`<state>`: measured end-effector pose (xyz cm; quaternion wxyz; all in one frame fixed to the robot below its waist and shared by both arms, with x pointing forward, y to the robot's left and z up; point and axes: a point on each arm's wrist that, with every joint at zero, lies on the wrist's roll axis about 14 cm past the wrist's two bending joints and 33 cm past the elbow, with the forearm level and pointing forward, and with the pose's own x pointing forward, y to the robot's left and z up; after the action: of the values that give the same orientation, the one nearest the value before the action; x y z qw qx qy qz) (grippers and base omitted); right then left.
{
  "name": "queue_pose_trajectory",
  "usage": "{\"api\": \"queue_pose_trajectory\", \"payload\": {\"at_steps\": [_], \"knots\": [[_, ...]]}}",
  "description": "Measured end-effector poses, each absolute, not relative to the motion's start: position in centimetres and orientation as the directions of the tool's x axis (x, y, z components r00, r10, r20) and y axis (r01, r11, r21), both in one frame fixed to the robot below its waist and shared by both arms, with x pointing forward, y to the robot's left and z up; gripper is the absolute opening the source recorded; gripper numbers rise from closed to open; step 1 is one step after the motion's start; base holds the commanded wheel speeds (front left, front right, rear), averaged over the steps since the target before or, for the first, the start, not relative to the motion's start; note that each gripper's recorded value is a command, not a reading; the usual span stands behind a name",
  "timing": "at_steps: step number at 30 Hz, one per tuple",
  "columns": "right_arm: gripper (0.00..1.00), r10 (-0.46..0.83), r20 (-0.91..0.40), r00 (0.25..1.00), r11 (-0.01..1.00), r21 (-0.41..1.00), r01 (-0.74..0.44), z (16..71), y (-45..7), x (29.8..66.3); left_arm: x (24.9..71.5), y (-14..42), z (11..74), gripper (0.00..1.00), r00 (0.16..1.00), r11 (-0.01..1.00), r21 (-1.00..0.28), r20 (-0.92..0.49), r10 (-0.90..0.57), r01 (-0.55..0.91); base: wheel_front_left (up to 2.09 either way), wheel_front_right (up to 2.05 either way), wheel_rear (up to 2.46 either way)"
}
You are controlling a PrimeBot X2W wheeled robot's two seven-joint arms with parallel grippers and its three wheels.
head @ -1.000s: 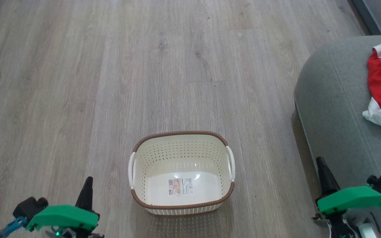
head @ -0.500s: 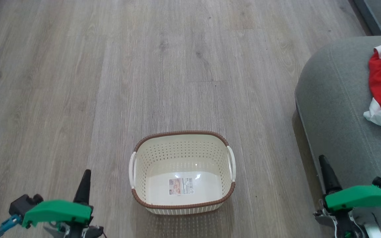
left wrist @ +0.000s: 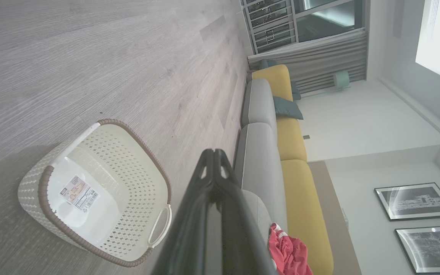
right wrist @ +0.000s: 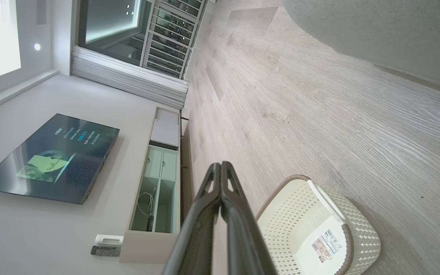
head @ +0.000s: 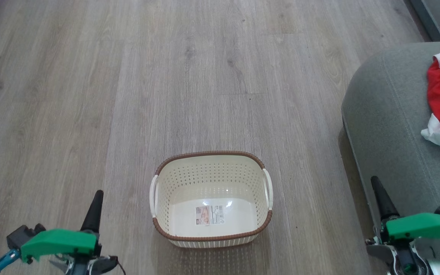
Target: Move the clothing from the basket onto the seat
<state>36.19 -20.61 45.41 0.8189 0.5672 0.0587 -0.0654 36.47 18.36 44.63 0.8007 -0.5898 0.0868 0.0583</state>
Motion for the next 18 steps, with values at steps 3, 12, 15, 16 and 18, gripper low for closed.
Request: {"api": "queue_pose_trajectory", "payload": {"at_steps": [3,12,15,16,18], "knots": [[0.00,-0.037,-0.164,0.986,0.315,0.934,0.167,45.6,-20.6,36.3,36.5,18.5,44.7,0.00,0.979,0.267,-0.944,-0.204,-0.010,-0.194,0.00,0.00,0.00],[0.00,-0.033,-0.137,0.990,0.208,0.968,0.141,46.5,-20.6,36.9,36.8,18.6,45.6,0.00,0.985,0.176,-0.970,-0.173,-0.015,-0.167,0.00,0.00,0.00],[0.00,-0.033,-0.134,0.990,0.173,0.975,0.137,46.6,-20.7,36.9,36.9,18.6,46.0,0.00,0.987,0.146,-0.977,-0.160,-0.019,-0.156,0.00,0.00,0.00],[0.00,-0.033,-0.134,0.990,0.173,0.975,0.137,46.6,-20.7,36.9,36.9,18.6,46.0,0.00,0.987,0.146,-0.977,-0.160,-0.019,-0.156,0.00,0.00,0.00],[0.00,-0.035,-0.128,0.991,0.149,0.980,0.132,46.7,-20.8,36.9,37.0,18.6,46.1,0.00,0.988,0.125,-0.980,-0.156,-0.021,-0.152,0.00,0.00,0.00]]}}
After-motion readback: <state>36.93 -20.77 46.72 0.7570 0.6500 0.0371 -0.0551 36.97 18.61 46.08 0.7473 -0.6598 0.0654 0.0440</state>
